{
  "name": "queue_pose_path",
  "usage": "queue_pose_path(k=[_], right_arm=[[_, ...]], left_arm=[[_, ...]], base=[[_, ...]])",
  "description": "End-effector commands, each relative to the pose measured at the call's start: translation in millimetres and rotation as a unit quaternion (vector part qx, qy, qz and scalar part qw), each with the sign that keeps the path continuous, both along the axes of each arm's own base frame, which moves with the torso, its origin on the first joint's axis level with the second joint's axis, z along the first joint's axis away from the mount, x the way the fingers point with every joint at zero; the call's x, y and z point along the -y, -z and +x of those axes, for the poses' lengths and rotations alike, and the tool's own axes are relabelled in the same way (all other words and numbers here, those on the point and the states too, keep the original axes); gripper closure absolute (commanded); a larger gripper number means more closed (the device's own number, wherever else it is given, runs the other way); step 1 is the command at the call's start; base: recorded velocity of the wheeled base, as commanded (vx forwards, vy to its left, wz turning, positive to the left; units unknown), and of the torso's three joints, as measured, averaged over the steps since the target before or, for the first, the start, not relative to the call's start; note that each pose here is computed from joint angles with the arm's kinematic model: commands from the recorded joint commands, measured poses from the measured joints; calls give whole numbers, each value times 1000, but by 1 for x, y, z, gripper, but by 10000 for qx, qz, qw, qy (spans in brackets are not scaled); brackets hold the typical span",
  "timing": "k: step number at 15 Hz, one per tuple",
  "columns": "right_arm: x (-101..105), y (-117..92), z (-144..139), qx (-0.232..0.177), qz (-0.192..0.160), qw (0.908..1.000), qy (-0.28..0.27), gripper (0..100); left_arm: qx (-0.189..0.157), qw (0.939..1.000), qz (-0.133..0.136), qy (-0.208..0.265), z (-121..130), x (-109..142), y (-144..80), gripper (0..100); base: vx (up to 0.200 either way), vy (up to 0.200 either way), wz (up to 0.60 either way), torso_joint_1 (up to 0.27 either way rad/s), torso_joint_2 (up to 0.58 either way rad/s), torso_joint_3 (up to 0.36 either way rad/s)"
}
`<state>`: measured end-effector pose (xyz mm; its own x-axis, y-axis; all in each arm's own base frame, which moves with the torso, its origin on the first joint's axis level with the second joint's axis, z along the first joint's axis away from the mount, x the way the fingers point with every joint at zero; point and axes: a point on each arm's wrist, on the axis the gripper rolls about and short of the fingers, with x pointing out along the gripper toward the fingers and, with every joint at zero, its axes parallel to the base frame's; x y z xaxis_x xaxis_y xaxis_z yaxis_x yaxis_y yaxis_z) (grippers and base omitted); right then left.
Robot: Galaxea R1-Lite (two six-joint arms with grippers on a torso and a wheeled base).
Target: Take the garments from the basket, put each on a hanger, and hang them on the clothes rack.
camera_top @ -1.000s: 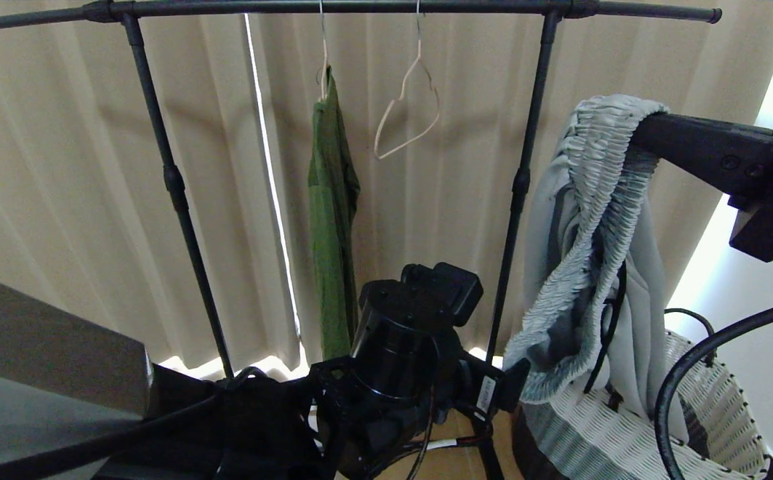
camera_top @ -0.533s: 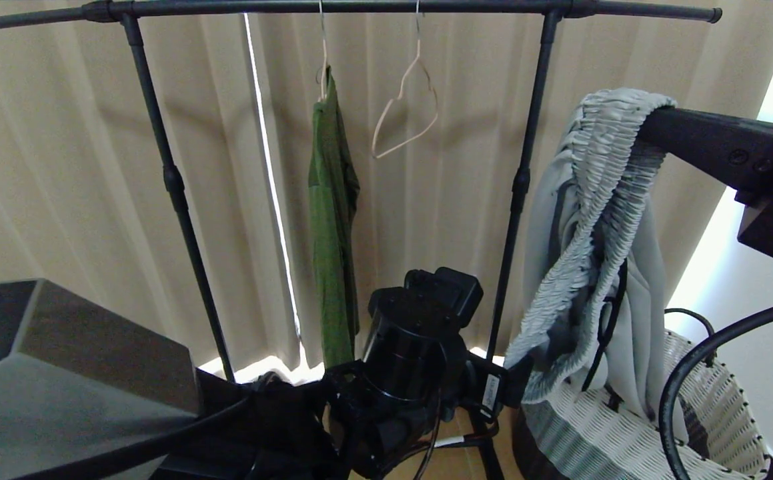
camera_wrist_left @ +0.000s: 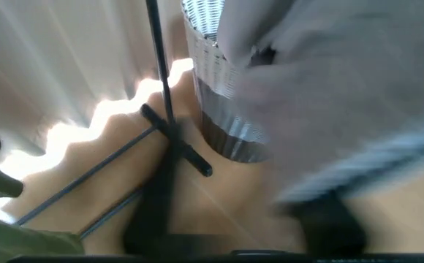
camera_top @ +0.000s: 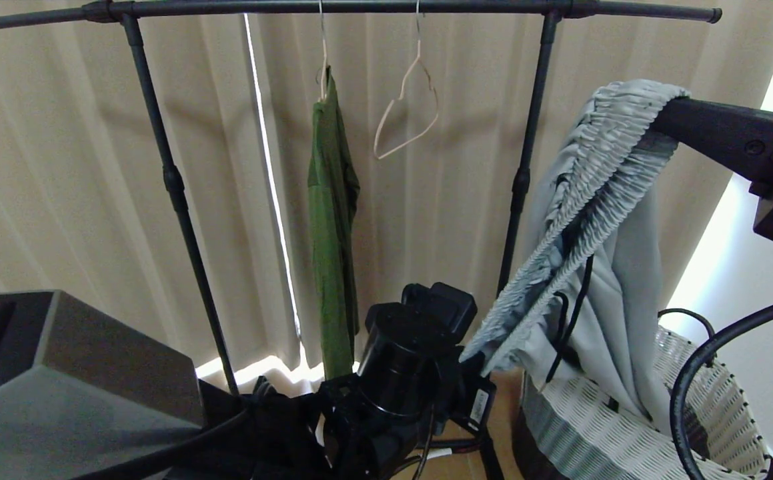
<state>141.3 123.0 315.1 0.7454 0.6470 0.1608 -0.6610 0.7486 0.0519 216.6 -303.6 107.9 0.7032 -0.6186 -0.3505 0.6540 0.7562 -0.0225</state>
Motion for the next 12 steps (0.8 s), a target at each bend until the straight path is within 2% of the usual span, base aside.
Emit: queue_pose_path(k=[1, 3, 5, 8, 10, 12], right_arm=[[3, 0, 3, 5, 3, 9999, 123, 100], [4, 3, 10, -48, -41, 9997, 246, 100], [10, 7, 23, -132, -121, 9982, 577, 100], [13, 14, 41, -164, -353, 9951, 912, 100], [8, 15, 51, -8, -333, 9950, 941, 100], [2, 14, 62, 208, -213, 9951, 945, 100]], left_arm=[[229, 9982, 528, -188, -15, -11, 7, 100], [543, 9971, 271, -470, -6, -35, -24, 100], [768, 9934, 212, -825, -1, -69, -63, 100], [937, 9901, 24, -1041, -15, -116, -118, 100], [1049, 9877, 102, -1151, -25, -137, -141, 100], [1243, 9824, 356, -1346, -26, -156, -157, 100]], base=[[0, 0, 0, 0, 0, 0], [0, 0, 0, 0, 0, 0], [0, 0, 0, 0, 0, 0], [0, 0, 0, 0, 0, 0], [0, 0, 0, 0, 0, 0], [0, 0, 0, 0, 0, 0]])
